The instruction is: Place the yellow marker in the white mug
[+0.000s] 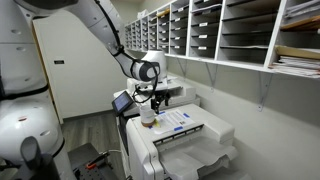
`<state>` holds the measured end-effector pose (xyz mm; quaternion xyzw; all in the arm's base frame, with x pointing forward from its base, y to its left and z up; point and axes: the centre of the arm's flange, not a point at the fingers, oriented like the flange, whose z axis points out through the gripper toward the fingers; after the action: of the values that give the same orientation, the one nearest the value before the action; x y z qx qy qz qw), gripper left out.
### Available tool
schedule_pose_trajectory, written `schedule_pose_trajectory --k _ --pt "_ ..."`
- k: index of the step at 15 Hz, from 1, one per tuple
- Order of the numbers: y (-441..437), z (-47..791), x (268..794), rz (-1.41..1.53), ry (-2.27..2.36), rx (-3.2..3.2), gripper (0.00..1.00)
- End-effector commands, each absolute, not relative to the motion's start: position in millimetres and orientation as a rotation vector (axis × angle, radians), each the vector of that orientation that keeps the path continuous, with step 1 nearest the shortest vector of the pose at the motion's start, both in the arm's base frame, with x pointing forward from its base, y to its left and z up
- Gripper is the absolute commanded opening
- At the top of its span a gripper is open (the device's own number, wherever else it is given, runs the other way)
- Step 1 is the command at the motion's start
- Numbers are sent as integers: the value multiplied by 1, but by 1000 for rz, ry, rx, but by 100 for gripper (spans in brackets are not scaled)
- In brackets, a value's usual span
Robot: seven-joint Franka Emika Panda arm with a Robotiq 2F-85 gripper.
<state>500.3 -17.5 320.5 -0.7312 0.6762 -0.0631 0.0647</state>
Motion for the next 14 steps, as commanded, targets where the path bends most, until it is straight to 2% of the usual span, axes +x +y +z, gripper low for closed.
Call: schedule_pose_trajectory --k 1,8,14 --pt "-18 293 507 -154 2251 -1987 100" --pt "-15 260 510 132 2461 -1560 100" --pt "-21 258 509 128 2364 -1642 100"
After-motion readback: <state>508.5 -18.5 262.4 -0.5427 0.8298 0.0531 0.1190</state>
